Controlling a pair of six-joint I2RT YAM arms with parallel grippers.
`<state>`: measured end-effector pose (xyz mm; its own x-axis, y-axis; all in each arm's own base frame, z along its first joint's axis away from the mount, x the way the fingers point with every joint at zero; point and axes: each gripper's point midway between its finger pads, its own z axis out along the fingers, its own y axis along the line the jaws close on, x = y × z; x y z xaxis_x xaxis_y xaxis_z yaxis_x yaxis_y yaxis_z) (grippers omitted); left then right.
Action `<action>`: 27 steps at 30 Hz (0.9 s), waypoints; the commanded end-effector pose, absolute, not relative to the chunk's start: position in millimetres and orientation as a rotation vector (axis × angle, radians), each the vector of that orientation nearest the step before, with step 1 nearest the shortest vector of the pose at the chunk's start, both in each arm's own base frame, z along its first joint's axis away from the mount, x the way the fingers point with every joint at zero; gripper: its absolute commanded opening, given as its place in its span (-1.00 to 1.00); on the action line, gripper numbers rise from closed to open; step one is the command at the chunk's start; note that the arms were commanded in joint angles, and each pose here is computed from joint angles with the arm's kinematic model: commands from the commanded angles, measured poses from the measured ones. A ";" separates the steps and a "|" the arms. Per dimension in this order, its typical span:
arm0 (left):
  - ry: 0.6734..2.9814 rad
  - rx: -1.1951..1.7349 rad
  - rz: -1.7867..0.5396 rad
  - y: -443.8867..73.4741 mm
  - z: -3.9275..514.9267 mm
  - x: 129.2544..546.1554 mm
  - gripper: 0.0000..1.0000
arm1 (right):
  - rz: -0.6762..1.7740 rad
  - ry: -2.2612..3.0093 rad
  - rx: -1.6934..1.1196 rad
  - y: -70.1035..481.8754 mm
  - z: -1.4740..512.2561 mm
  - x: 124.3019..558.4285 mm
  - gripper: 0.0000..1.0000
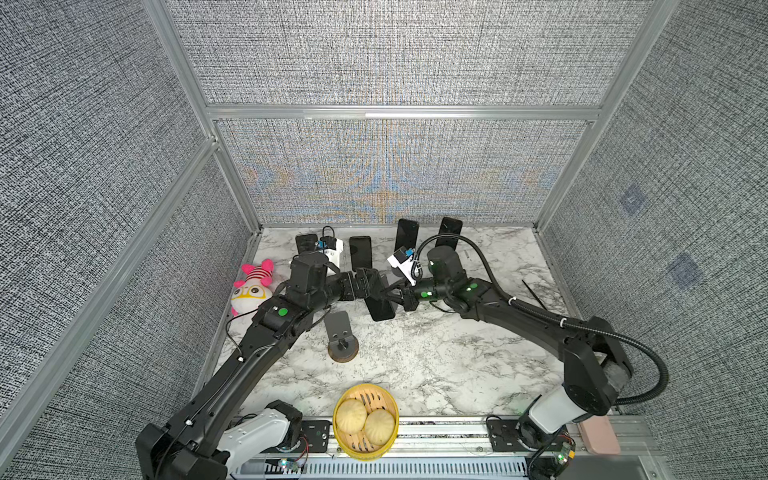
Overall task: Remove the phone from the phone stand
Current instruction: 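Lay the phone beside the first with the right gripper while the left arm withdraws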
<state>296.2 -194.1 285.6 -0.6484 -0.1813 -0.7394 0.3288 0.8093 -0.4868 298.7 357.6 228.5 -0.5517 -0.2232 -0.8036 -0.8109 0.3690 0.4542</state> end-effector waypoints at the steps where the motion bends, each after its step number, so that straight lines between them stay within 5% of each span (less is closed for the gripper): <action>1: 2.144 0.141 -0.676 -183.2 288.3 294.6 0.97 | 1.173 2.046 -0.804 332.6 228.3 305.1 -1.00; 15: 2.247 0.246 -0.444 -155.5 276.1 299.1 0.97 | 1.007 2.464 -0.281 165.7 175.5 332.5 -1.00; 27: 2.306 0.233 -0.391 -135.2 246.4 310.9 0.98 | 1.051 2.594 -0.022 119.0 135.6 357.2 -1.00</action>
